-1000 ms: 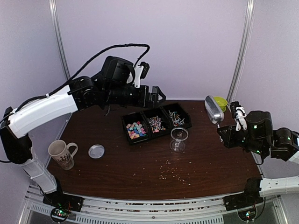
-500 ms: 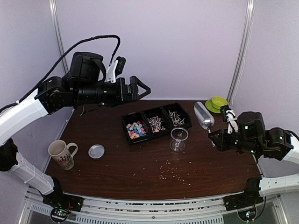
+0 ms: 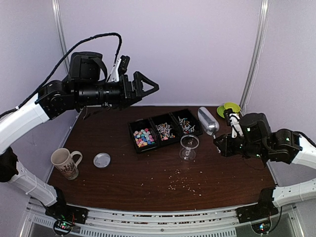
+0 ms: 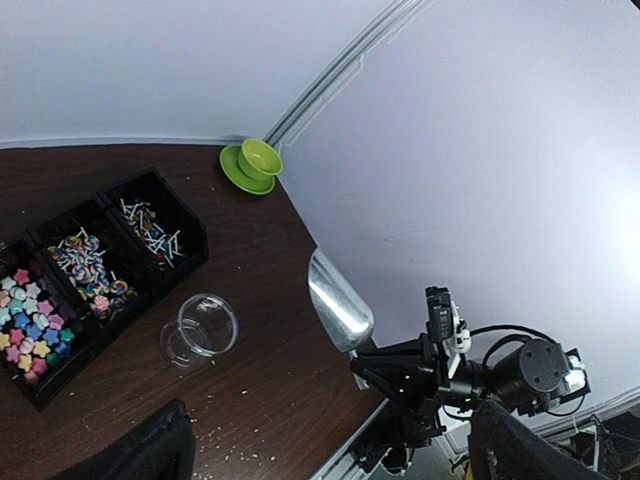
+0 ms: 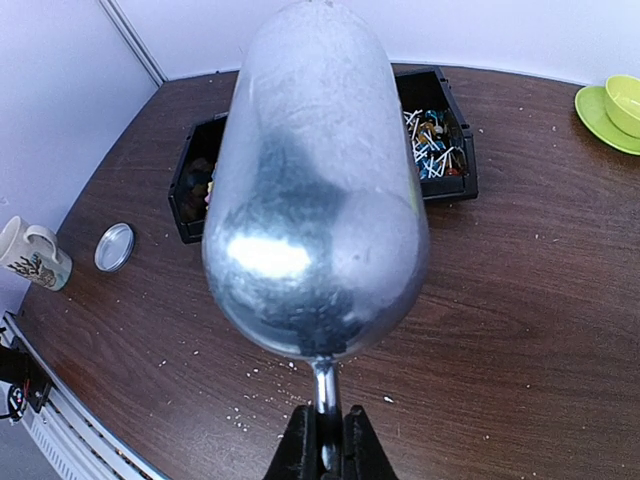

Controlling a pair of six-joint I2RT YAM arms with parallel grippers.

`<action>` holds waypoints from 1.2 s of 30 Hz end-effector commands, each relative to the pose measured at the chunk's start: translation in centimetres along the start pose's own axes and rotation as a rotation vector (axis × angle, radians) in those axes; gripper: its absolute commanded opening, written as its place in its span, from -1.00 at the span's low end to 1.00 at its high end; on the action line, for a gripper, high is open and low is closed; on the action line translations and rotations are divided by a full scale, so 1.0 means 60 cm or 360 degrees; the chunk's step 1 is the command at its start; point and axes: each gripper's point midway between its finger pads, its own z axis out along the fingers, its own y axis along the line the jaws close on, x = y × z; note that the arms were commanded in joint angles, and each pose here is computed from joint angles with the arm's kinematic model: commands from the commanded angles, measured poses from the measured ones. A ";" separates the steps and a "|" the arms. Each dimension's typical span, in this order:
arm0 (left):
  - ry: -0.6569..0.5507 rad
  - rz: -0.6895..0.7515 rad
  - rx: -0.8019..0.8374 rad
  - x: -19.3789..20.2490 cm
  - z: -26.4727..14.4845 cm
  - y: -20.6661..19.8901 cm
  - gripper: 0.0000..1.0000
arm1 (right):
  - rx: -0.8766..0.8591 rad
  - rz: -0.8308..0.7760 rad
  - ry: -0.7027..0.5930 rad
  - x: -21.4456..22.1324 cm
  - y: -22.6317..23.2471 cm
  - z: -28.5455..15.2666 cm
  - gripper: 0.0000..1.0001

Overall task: Pack the candies
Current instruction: Pass from the right arm to the left

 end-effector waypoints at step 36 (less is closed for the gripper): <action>0.0068 0.2049 -0.0053 0.138 -0.031 0.098 0.96 | -0.1111 -0.0174 0.0340 0.034 0.199 -0.099 -1.00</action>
